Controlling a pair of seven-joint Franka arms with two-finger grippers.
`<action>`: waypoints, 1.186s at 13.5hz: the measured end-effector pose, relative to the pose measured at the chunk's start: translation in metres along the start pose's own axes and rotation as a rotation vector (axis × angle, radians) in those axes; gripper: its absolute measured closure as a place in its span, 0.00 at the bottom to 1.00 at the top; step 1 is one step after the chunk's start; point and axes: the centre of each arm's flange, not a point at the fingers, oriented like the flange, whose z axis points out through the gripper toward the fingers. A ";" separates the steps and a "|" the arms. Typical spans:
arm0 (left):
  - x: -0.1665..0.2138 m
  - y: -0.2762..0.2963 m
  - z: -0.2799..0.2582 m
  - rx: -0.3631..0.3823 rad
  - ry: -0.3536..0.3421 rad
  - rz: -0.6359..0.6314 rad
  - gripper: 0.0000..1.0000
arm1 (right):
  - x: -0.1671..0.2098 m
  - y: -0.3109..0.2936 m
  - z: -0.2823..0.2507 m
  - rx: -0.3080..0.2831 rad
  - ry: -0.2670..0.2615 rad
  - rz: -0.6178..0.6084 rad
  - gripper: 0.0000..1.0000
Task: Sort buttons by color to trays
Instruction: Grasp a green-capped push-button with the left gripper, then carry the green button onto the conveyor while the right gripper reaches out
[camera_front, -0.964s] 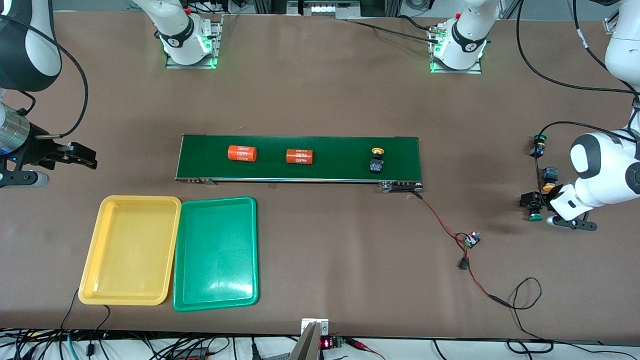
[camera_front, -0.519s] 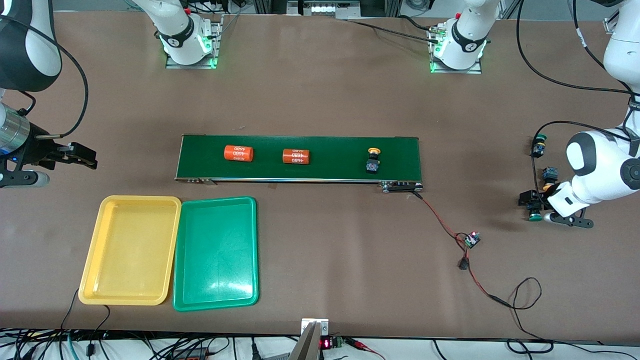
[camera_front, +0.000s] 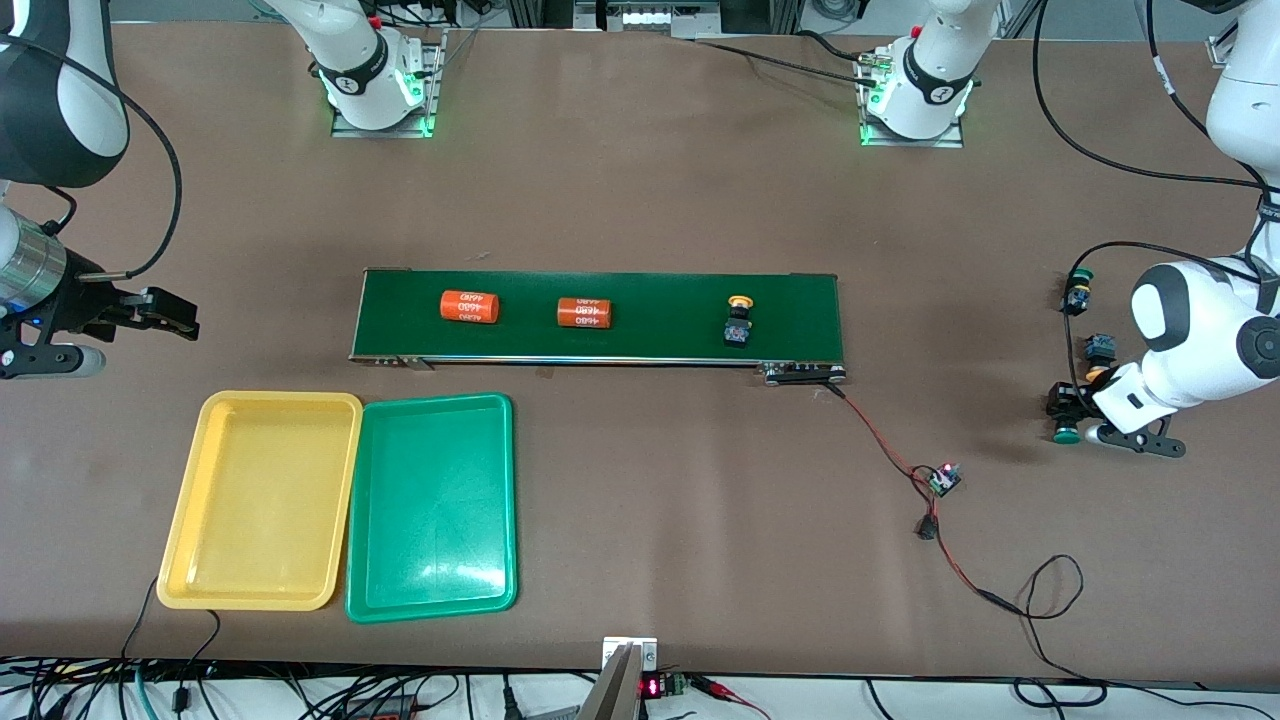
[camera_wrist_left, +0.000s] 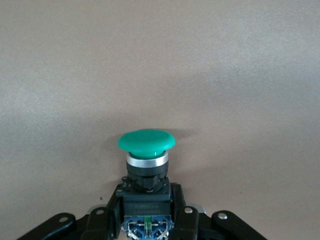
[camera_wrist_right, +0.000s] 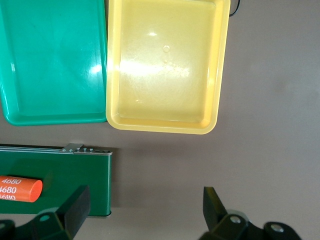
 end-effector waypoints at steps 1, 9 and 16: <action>0.001 0.002 -0.001 0.000 -0.002 0.008 0.59 | 0.000 0.000 0.000 0.000 0.000 0.000 0.00; 0.003 0.039 -0.073 0.022 -0.122 0.066 0.59 | 0.000 0.000 0.000 0.000 0.000 0.000 0.00; -0.001 0.120 -0.097 0.044 -0.174 0.060 0.59 | 0.000 -0.001 -0.001 0.002 0.002 0.000 0.00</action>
